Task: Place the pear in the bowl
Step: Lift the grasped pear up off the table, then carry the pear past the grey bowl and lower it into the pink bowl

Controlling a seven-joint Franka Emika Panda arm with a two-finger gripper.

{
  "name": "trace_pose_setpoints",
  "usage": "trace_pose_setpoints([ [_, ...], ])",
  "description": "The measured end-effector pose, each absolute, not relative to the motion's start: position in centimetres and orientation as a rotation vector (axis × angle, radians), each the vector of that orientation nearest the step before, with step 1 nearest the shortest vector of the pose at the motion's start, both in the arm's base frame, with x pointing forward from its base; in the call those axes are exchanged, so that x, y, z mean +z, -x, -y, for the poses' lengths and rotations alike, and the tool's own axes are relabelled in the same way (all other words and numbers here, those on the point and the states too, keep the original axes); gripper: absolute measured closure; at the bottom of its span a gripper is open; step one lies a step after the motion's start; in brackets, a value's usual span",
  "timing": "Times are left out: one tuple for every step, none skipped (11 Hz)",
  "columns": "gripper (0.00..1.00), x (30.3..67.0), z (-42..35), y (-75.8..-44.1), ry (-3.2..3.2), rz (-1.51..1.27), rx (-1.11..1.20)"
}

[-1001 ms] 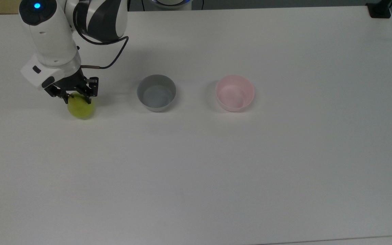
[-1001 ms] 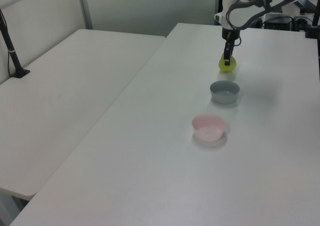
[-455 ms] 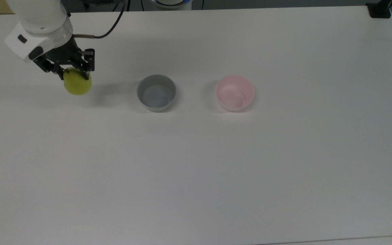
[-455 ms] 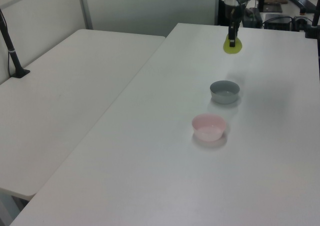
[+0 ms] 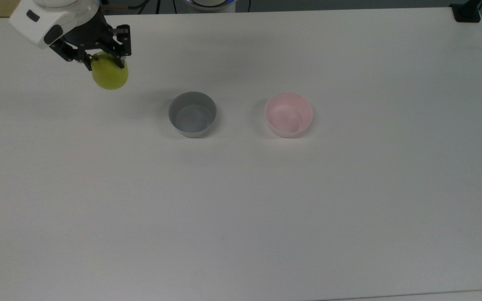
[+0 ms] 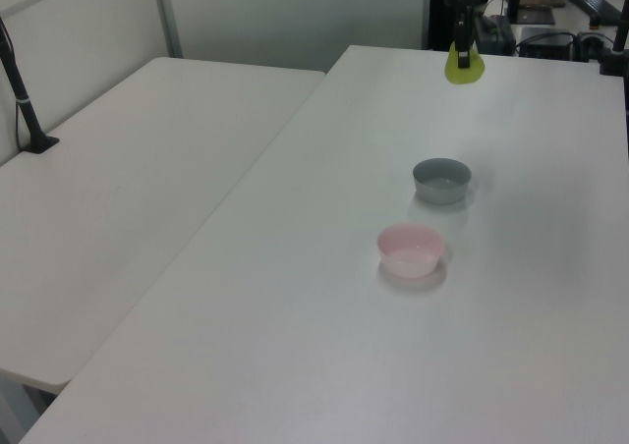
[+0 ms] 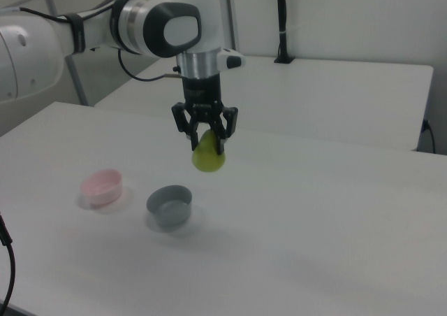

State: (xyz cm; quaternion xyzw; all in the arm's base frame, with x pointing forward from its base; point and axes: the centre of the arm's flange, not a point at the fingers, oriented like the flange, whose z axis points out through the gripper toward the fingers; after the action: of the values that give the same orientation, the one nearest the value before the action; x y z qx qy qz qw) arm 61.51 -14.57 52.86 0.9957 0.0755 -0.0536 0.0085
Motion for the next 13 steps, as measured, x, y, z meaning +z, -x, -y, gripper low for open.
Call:
trace_pose_setpoints([
  [0.41,54.0,13.9,-61.3,-3.126,-0.245,-0.166],
  [0.41,55.4,13.3,-60.8,-3.138,-0.256,-0.148],
  [0.41,57.1,12.1,-60.2,-3.155,-0.281,-0.113],
  [0.41,58.8,10.5,-59.6,-3.17,-0.303,-0.079],
  [0.41,60.1,8.3,-58.8,-3.178,-0.314,-0.05],
  [0.41,60.8,5.8,-58.2,-3.18,-0.332,-0.041],
  [0.41,61.1,3.2,-57.6,-3.179,-0.349,-0.042],
  [0.41,61.1,1.1,-57.3,-3.177,-0.352,-0.021],
  [0.41,60.7,-0.8,-57.1,-3.175,-0.354,0.024],
  [0.41,59.9,-2.5,-56.9,-3.173,-0.353,0.066],
  [0.41,58.8,-4.1,-56.7,-3.174,-0.348,0.09],
  [0.41,57.6,-5.6,-56.7,-3.176,-0.341,0.113],
  [0.41,56.2,-7.0,-56.7,-3.178,-0.328,0.134],
])
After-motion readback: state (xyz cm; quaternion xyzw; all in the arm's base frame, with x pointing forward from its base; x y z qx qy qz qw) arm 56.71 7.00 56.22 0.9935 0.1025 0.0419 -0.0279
